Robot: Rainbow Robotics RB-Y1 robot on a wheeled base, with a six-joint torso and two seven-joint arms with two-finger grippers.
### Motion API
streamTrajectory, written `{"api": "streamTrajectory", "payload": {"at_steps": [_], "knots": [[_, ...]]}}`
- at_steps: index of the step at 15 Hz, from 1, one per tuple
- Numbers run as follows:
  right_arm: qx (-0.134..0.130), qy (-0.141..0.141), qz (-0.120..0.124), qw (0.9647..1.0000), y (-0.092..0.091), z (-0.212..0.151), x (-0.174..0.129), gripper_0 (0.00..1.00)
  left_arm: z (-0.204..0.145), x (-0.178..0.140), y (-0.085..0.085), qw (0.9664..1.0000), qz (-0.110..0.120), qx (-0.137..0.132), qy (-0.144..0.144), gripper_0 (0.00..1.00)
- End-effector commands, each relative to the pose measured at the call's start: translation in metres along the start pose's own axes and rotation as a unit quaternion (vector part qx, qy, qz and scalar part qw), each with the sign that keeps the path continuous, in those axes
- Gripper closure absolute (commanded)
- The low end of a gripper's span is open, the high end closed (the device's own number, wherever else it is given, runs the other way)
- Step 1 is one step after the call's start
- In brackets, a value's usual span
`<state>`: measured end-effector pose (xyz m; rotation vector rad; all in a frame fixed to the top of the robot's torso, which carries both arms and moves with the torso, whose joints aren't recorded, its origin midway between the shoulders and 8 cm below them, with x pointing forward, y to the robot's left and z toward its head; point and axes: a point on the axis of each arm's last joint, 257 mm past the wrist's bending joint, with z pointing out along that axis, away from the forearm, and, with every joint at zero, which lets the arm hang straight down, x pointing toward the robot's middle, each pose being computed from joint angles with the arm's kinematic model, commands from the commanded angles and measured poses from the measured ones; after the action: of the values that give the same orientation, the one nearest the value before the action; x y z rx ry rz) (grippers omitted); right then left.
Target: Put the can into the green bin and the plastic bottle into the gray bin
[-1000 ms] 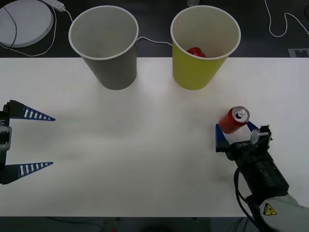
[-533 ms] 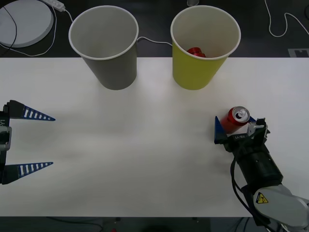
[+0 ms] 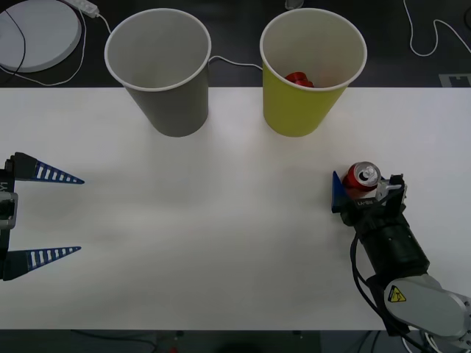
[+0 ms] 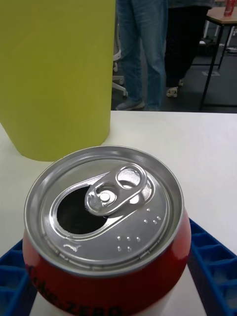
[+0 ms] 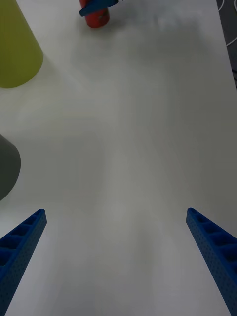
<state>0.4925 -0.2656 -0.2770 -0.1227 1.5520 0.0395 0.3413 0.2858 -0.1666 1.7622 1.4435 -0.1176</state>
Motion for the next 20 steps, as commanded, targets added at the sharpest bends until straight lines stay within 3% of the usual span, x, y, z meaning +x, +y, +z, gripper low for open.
{"api": "streamTrajectory", "payload": {"at_steps": [1, 10, 15, 20], "knots": [[0.001, 0.001, 0.002, 1.0, 0.0, -0.001, 0.001, 1.0, 0.0, 0.0, 0.0, 1.0, 0.0, 0.0, 0.0, 0.0], [-0.002, -0.003, -0.007, 1.0, -0.004, -0.001, -0.005, 1.0, 0.0, 0.0, 0.0, 1.0, 0.0, 0.0, 0.0, 0.0], [-0.053, 0.022, -0.021, 0.9981, -0.011, -0.018, -0.03, 1.0, 0.0, 0.0, 0.0, 1.0, 0.0, 0.0, 0.0, 0.0], [-0.107, 0.062, -0.041, 0.9915, -0.019, -0.028, -0.058, 1.0, 0.0, 0.0, 0.0, 1.0, 0.0, 0.0, 0.0, 0.0]]}}
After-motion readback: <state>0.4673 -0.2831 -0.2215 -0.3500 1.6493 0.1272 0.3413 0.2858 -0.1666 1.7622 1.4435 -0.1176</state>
